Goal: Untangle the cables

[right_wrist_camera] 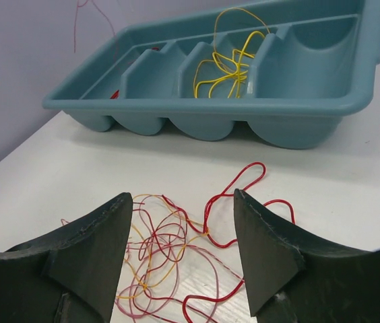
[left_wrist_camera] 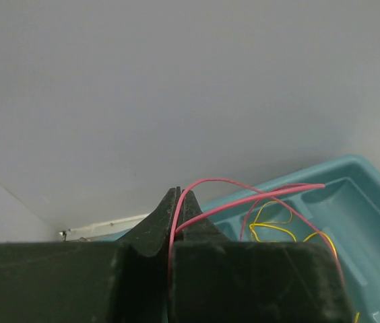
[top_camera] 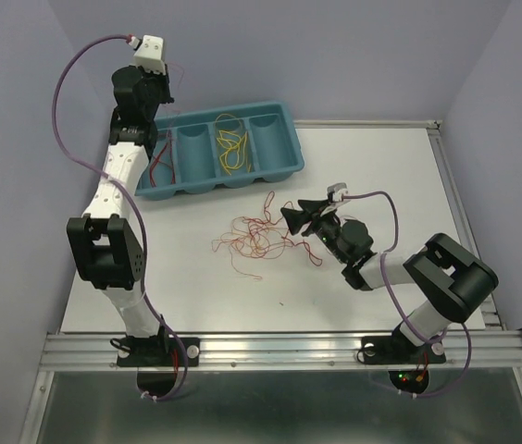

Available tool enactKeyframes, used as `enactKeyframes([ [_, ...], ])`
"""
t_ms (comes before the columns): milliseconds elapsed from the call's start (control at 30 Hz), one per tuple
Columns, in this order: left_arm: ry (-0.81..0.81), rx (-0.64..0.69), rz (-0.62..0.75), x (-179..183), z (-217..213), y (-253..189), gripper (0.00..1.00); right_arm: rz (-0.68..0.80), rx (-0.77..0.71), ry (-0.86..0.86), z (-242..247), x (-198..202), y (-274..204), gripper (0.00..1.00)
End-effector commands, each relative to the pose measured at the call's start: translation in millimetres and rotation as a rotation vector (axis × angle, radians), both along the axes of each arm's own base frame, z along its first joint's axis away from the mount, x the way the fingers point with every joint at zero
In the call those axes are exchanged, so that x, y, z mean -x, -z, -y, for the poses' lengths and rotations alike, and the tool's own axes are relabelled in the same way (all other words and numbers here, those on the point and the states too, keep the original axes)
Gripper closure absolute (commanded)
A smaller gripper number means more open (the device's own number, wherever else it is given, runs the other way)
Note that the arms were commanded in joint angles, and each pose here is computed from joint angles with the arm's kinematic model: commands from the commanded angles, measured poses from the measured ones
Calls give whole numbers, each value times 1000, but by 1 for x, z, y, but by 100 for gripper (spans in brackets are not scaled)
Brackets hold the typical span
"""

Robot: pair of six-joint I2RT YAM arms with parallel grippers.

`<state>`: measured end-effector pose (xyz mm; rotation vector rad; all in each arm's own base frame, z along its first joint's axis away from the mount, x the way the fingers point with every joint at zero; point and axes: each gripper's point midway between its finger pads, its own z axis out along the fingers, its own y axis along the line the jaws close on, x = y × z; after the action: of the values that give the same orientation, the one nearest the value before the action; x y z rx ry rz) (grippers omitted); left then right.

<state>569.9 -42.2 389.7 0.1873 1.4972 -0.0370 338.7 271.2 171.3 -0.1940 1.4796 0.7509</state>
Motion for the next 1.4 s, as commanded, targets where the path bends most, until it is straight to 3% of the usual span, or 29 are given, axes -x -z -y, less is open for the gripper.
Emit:
enactKeyframes([
  [0, 43, 36, 179, 15, 0, -67, 100, 80, -63, 17, 5, 2, -27, 33],
  [133, 74, 40, 208, 23, 4, -87, 100, 79, -66, 17, 5, 2, -27, 33],
  [433, 67, 35, 388, 56, 1, -181, 100, 82, -74, 13, 4, 2, -27, 33],
  [600, 152, 63, 476, 85, 15, -200, 100, 84, -82, 0, 0, 2, -29, 34],
  [967, 306, 151, 528, 99, 39, -207, 100, 90, -98, -7, 0, 2, -31, 34],
  [1367, 337, 303, 382, 60, 45, -149, 100, 93, -103, -10, 2, 7, -32, 34],
])
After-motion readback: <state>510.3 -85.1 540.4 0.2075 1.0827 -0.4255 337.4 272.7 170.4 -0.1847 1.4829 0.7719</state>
